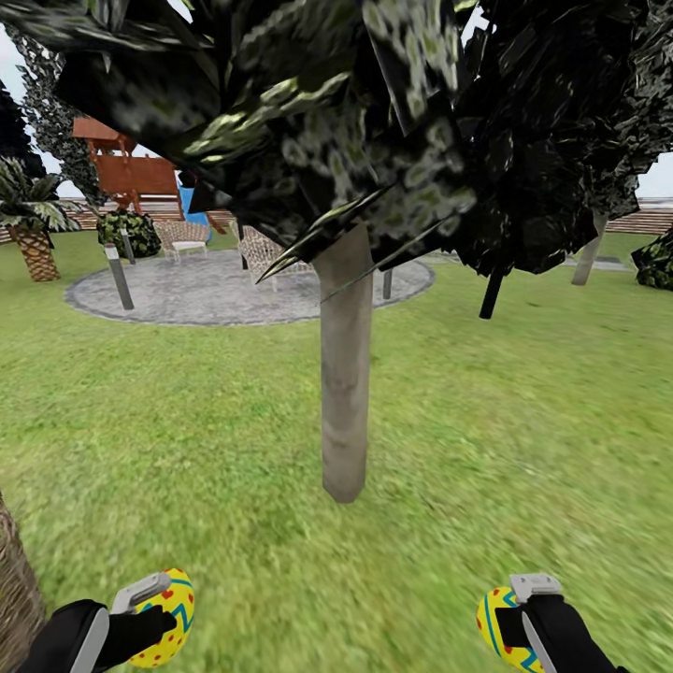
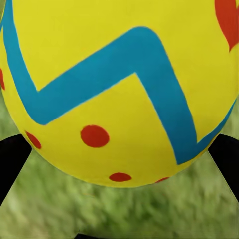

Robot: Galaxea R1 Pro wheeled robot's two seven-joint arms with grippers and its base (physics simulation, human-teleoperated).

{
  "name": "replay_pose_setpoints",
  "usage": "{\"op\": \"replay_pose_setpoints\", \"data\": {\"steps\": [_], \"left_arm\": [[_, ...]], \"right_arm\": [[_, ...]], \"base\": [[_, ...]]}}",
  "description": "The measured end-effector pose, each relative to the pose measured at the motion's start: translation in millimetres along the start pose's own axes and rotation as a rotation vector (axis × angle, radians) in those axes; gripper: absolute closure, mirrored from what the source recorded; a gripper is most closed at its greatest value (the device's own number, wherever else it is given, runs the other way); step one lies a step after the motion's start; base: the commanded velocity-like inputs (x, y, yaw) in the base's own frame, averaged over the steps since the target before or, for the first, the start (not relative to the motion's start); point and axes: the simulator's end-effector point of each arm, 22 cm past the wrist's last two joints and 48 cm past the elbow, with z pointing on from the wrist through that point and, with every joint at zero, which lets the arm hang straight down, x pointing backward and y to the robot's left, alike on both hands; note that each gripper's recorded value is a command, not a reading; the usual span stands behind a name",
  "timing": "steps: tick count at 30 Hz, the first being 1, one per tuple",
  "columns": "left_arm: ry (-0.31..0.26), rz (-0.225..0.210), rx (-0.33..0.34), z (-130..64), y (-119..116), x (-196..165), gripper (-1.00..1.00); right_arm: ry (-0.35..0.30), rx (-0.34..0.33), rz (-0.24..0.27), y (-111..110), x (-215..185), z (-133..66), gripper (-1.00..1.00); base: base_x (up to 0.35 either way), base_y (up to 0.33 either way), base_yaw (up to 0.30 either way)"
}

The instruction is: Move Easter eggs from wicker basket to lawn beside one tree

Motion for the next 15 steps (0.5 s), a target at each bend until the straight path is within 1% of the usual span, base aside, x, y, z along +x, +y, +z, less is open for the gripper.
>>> {"op": "replay_pose_setpoints", "data": {"steps": [4, 15], "left_arm": [[0.019, 0.0, -0.008, 5.7, 2.6, 6.2, 1.0], [0.064, -0.001, -0.025, 20.2, 8.0, 20.6, 1.0]], "right_arm": [[0.016, 0.0, -0.003, 1.1, 5.6, 5.2, 1.0], [0.06, 0.0, -0.014, 4.5, 21.5, 19.5, 1.0]], "base": [[0.292, 0.0, 0.0], [0.013, 0.0, 0.0]]}}
